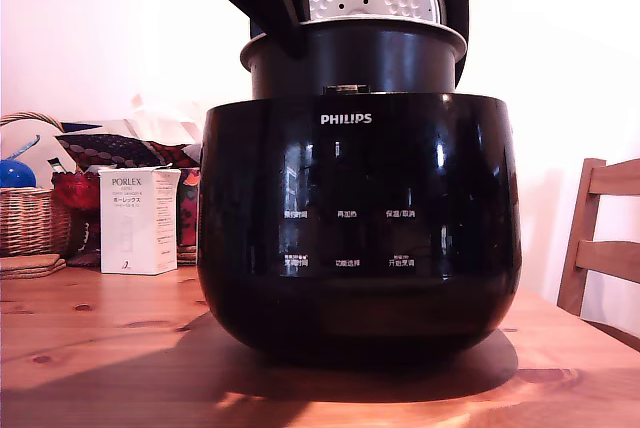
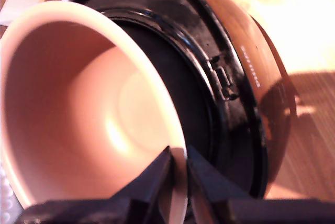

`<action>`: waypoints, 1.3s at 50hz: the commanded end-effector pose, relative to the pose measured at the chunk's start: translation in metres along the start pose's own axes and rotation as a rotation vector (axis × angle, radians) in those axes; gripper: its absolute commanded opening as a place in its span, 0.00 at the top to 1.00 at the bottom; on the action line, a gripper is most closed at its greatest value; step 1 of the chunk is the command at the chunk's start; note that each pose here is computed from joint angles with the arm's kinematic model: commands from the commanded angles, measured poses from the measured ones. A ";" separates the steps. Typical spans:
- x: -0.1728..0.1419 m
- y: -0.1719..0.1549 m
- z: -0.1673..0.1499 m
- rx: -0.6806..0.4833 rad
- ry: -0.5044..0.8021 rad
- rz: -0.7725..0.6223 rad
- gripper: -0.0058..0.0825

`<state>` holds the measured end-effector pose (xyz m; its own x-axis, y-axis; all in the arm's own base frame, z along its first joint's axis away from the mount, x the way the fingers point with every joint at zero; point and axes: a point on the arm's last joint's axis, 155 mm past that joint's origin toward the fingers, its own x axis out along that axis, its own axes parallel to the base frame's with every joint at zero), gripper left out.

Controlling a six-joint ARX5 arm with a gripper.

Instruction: Place the pot you are holding inside the rice cooker

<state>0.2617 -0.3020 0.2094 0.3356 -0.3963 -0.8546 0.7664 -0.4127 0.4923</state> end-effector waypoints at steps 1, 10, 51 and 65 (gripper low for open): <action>-0.004 0.011 0.007 0.012 -0.018 0.033 0.96; 0.009 0.008 0.007 0.013 -0.009 0.003 0.96; 0.027 0.002 0.000 0.022 0.051 -0.036 0.76; 0.018 0.005 -0.007 0.019 0.100 -0.034 0.76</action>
<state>0.2702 -0.2998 0.1843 0.3395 -0.2788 -0.8983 0.7770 -0.4551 0.4349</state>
